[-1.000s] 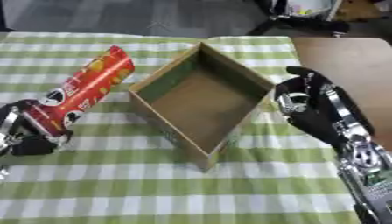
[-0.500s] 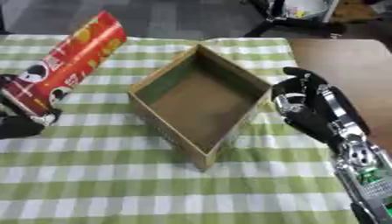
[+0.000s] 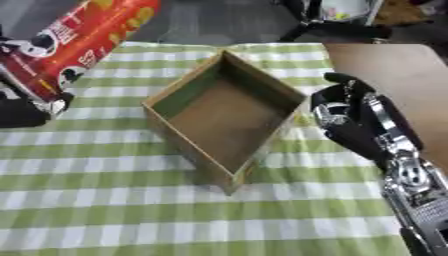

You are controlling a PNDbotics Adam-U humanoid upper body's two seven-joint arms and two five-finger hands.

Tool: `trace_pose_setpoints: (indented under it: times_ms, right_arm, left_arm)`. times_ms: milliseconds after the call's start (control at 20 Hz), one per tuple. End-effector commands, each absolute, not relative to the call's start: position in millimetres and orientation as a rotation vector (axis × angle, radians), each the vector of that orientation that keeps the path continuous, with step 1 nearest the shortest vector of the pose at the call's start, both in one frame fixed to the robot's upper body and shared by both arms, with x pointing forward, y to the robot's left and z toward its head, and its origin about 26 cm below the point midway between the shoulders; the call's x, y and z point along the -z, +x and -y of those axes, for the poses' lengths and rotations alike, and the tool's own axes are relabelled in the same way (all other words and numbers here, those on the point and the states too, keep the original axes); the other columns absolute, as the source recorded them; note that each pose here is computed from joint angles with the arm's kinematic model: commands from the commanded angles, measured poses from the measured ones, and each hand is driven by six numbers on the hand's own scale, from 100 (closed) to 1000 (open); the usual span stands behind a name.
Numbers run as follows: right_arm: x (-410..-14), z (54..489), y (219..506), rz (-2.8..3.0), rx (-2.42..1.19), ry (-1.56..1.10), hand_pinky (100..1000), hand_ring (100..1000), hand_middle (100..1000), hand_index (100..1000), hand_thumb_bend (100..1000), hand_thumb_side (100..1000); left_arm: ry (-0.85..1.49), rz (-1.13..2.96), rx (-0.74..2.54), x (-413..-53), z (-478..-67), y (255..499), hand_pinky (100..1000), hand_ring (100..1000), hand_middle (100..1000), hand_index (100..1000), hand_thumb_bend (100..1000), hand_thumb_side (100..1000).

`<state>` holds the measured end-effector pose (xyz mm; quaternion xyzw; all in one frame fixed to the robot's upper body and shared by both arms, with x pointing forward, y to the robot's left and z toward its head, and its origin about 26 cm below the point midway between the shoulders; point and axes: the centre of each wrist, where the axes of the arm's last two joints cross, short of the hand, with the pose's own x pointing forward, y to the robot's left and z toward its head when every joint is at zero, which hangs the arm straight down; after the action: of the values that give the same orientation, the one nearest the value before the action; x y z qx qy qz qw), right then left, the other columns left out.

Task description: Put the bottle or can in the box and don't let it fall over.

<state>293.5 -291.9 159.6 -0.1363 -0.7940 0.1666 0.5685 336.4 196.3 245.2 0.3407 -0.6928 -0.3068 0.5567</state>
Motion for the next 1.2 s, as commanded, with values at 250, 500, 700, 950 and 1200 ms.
trace_pose_setpoints:
  times_ms: [250,500,700,950,1200]
  right_arm:
    - [-172,294,291,1.904,-0.401,-0.336,751,786,680,874,155,387]
    - [-173,293,291,1.91,-0.402,-0.332,751,786,680,874,155,388]
    - [-173,293,291,1.91,-0.403,-0.33,751,786,680,874,155,388]
    - [-173,292,291,1.91,-0.405,-0.325,751,787,681,874,155,389]
    - [-173,291,292,1.909,-0.406,-0.322,751,787,681,875,155,389]
  left_arm:
    - [0.735,1.703,0.839,-261,-161,338,262,470,487,522,100,100]
    - [0.694,1.699,0.902,-258,-140,343,263,471,487,523,100,100]
    - [0.675,1.679,0.947,-252,-126,349,269,475,491,528,100,100]
    - [0.683,1.606,1.035,-235,-113,361,276,473,513,566,100,100]
    - [0.676,1.596,1.104,-228,-104,363,369,544,567,645,236,141]
